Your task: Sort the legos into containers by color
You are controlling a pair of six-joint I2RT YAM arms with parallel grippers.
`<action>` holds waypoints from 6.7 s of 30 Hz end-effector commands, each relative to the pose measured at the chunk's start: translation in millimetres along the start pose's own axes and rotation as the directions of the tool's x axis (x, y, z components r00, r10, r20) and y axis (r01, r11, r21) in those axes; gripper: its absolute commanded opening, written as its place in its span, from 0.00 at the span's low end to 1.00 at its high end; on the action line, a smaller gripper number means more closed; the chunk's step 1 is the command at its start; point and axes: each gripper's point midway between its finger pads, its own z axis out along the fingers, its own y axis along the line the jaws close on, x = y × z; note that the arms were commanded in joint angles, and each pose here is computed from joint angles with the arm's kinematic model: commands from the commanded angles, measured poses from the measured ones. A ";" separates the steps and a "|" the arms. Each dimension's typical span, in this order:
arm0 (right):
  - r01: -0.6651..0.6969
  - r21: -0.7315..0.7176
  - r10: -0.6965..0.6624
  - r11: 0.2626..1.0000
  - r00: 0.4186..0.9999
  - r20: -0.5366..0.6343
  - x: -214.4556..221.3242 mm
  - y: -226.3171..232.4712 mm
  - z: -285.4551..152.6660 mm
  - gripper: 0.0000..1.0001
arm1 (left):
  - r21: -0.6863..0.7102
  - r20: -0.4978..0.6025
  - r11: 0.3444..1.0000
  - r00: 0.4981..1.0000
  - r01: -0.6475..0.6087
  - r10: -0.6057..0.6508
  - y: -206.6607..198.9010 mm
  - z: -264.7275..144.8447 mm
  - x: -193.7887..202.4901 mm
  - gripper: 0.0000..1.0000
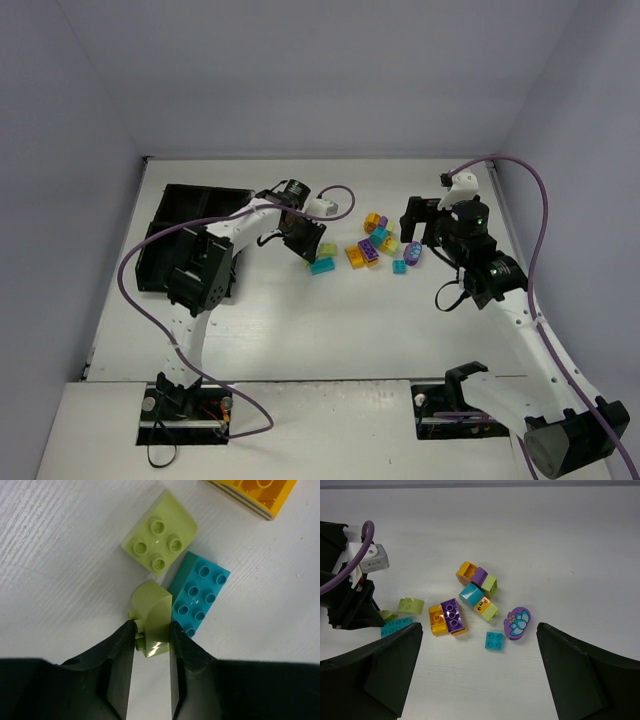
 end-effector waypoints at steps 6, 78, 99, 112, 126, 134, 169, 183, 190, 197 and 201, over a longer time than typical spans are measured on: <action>-0.008 -0.016 0.009 1.000 0.998 0.055 -14.1 4.8 0.0 0.95 | -0.196 0.083 0.981 0.997 0.011 0.006 24.8 -38.3 -18.7 0.05; 0.012 0.063 -0.015 0.998 0.999 0.039 2.5 -15.4 -25.0 0.97 | -0.232 0.261 0.971 0.965 0.061 0.002 11.4 -69.0 -102.1 0.63; 0.013 0.073 -0.014 0.997 1.000 0.019 11.9 -19.1 -33.4 0.98 | -0.139 0.094 0.985 0.988 -0.106 0.119 -2.3 23.0 -73.8 0.62; 0.026 0.068 -0.027 0.997 1.000 0.013 9.4 -17.7 -30.6 0.98 | -0.245 0.260 0.969 0.961 -0.032 0.097 10.1 -28.8 -111.9 0.03; 0.038 0.061 -0.039 0.997 0.999 0.005 7.4 -16.1 -27.4 1.00 | -0.466 0.578 0.718 0.792 0.518 -0.196 163.0 -232.7 -67.8 0.03; 0.041 0.065 -0.041 0.997 0.999 -0.002 10.1 -16.8 -24.3 1.00 | -0.495 0.633 0.516 0.697 0.699 -0.337 248.0 -269.6 -10.9 0.03; 0.028 0.062 -0.028 0.998 1.000 -0.008 8.8 -14.8 -21.2 1.00 | -0.435 0.663 0.480 0.632 0.761 -0.401 313.2 -276.1 -1.9 0.42; 0.040 0.061 -0.040 0.997 0.999 0.004 6.4 -15.5 -23.9 1.00 | -0.372 0.466 0.865 0.874 0.336 -0.139 87.2 -207.5 -74.7 0.68; 0.032 0.055 -0.032 0.998 0.999 0.006 10.2 -15.1 -26.8 1.00 | -0.271 0.228 0.962 0.974 0.041 0.023 -17.1 -114.2 -46.9 0.75; 0.013 0.042 -0.014 0.999 1.000 0.025 11.0 -13.9 -34.0 1.00 | -0.201 0.110 0.971 0.982 -0.130 0.154 -44.8 -67.0 -30.1 0.76; 0.011 0.026 -0.012 1.000 1.000 0.028 11.7 -11.5 -36.1 1.00 | -0.194 0.070 0.957 0.970 -0.216 0.233 -38.0 -53.2 -27.3 0.76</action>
